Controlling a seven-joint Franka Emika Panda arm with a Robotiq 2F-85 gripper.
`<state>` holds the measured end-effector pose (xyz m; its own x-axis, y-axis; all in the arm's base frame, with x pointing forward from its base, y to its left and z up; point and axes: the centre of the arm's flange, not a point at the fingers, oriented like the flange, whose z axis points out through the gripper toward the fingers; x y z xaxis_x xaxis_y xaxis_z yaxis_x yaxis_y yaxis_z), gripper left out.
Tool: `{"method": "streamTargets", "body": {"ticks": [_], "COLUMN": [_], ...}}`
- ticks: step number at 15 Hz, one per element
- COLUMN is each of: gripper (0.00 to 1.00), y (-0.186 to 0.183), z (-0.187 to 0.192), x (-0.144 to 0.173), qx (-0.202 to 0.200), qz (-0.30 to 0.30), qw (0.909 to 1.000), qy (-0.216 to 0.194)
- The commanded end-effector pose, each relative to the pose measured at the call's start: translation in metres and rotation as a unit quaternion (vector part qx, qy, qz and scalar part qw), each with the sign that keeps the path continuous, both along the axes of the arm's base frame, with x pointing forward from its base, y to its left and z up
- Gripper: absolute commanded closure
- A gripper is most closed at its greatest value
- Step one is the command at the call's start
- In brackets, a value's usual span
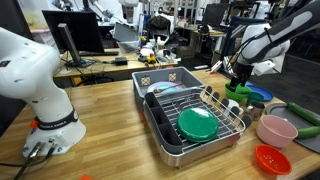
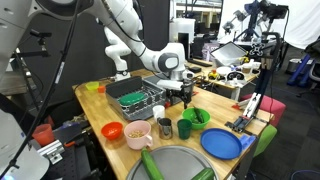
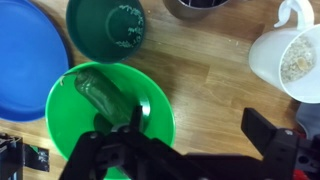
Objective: Move the light-green bowl to the left
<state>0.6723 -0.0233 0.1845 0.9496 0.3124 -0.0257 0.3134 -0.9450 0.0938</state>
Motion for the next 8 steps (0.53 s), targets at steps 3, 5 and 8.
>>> {"method": "streamTargets", "body": {"ticks": [3, 5, 8], "gripper": [0.0, 0.0, 0.0], "y": [0.002, 0.003, 0.005], "z": [-0.027, -0.038, -0.052], "x": [0.019, 0.024, 0.032], "qx": [-0.035, -0.05, -0.072], "qz": [0.047, 0.059, 0.073], "qw": [0.9983, 0.997, 0.9947], "qy": [0.003, 0.005, 0.008]}}
